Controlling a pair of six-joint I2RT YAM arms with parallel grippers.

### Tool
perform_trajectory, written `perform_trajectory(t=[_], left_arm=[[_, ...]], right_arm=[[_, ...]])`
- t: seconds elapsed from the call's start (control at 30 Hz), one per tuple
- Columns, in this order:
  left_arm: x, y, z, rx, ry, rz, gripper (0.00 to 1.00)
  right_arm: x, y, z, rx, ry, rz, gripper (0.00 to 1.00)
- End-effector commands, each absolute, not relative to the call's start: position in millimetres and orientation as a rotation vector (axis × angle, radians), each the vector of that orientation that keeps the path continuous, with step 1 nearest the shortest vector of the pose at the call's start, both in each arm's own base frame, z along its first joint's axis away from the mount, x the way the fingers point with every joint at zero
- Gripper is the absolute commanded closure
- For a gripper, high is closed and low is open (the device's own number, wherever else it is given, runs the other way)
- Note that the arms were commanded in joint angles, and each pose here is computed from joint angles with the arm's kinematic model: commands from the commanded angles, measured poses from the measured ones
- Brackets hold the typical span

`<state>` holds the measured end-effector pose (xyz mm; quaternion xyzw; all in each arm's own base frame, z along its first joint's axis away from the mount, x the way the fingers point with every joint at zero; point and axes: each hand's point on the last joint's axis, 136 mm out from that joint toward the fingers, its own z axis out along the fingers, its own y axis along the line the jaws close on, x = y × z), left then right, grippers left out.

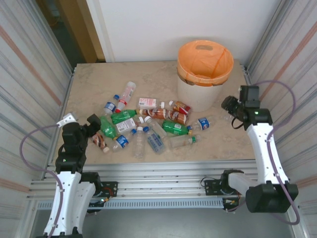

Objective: Put the plastic bottles in the bin

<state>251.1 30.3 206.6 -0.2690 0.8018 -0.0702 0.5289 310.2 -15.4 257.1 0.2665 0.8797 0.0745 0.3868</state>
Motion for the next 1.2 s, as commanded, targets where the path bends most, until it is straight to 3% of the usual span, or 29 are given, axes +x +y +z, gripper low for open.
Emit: perform_trajectory(t=[0.0, 0.2, 0.53, 0.83, 1.17], left_arm=[[250, 33, 217, -0.667, 1.904, -0.168, 0.01], [248, 33, 217, -0.672, 1.938, -0.157, 0.01], [245, 34, 214, -0.672, 1.968, -0.139, 0.01], [245, 30, 209, -0.663, 1.989, -0.154, 0.01], [240, 34, 201, -0.679, 2.018, -0.123, 0.01]], right_arm=[[314, -17, 311, 0.594, 2.153, 0.176, 0.69], [361, 0, 397, 0.452, 1.978, 0.297, 0.71], [461, 46, 439, 0.230, 1.926, 0.438, 0.73], [527, 80, 400, 0.066, 2.030, 0.398, 0.73], [549, 109, 322, -0.072, 2.224, 0.375, 0.66]])
